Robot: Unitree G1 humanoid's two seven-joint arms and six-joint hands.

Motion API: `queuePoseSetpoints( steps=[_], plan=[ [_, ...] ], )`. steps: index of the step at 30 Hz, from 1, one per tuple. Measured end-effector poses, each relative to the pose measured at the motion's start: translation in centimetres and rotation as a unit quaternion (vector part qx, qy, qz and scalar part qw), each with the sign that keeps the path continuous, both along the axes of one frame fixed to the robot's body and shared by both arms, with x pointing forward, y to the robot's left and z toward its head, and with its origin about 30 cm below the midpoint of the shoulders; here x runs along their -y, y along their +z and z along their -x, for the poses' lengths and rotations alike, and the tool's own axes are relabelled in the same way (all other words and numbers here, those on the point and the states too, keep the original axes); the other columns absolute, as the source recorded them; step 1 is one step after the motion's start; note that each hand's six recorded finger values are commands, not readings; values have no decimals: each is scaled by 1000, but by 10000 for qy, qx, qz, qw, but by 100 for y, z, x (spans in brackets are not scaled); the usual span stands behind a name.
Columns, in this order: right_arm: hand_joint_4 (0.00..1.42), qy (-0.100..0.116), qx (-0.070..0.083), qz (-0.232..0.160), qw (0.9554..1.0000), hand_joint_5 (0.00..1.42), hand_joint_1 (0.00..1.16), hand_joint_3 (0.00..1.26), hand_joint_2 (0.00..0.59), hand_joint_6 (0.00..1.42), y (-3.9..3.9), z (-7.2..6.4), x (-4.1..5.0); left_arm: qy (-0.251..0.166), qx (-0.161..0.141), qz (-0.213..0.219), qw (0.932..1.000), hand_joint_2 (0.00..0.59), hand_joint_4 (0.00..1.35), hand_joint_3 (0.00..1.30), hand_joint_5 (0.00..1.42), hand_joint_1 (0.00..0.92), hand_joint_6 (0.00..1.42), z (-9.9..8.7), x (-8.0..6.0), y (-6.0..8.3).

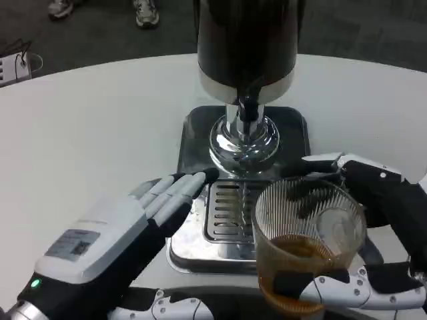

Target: Grasp the cup under the faucet to collect the drink, then remove the cup.

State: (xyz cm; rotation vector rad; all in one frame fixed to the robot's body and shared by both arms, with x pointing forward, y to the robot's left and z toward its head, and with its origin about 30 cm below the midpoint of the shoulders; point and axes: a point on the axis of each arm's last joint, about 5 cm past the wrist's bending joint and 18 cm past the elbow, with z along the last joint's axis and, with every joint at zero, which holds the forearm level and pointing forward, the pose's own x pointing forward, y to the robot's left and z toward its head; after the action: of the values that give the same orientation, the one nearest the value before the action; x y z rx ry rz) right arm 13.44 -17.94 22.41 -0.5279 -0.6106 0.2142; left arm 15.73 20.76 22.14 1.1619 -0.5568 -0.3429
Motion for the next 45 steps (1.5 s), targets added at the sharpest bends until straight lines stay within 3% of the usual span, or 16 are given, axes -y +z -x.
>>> queuePoseSetpoints(
  steps=[24,45],
  plan=[
    [1264,-51,-9,-46,10000,1424,935,1037,191,1424,5,54,41,-29,-115,-83,9999,70,0,0,0,0,0,30,42,-37],
    [1264,31,33,-79,10000,1424,947,1044,193,1424,0,57,17,33,-226,-266,9994,70,0,0,0,0,0,97,-2,-30]
  ],
)
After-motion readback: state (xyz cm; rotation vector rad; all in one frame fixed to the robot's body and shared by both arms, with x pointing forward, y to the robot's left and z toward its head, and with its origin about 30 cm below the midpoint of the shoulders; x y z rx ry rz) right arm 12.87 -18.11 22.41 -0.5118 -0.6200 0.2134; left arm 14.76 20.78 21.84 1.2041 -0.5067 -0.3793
